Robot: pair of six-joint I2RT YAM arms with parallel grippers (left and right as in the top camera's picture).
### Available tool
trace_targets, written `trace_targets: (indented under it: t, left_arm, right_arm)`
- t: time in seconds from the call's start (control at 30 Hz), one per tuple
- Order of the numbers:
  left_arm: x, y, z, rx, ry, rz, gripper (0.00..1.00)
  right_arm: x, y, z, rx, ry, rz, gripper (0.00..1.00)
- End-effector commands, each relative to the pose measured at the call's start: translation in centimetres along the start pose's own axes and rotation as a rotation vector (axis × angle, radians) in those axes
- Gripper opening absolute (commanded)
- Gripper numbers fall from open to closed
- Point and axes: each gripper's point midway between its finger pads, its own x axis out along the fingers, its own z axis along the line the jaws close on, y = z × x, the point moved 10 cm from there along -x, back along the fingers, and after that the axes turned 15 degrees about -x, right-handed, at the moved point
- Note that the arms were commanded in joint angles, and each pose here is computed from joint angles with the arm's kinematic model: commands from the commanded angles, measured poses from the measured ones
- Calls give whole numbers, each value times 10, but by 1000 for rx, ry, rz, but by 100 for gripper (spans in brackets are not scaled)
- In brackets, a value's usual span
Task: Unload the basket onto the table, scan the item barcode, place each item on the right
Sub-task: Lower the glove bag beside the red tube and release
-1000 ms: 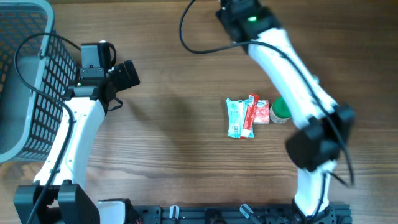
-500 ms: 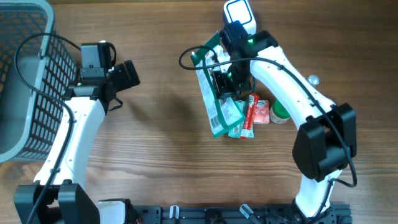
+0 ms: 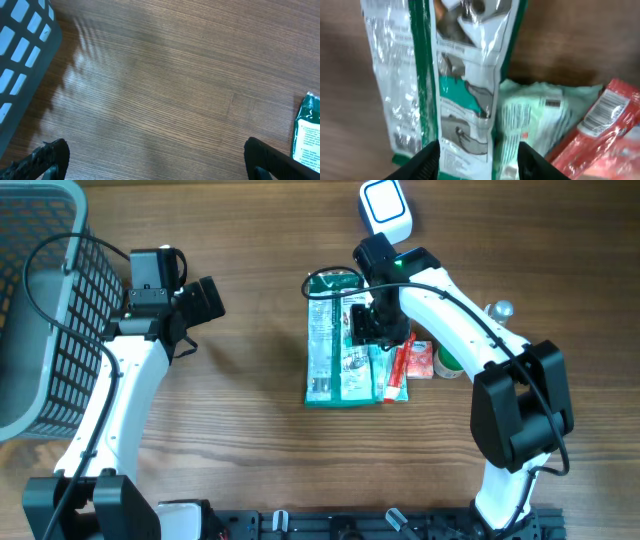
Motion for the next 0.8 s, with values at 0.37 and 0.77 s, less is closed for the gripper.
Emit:
trace_targets:
  t: [0.37,0.77]
  left_arm:
    - [-2,-4,0,0,-4,-17,100]
    - [-2,-4,0,0,-4,-17,100]
  right_arm:
    - [-44,-30,-3,-10,98,-319,100]
    - [-51,-49,0,-24,80,-458,100]
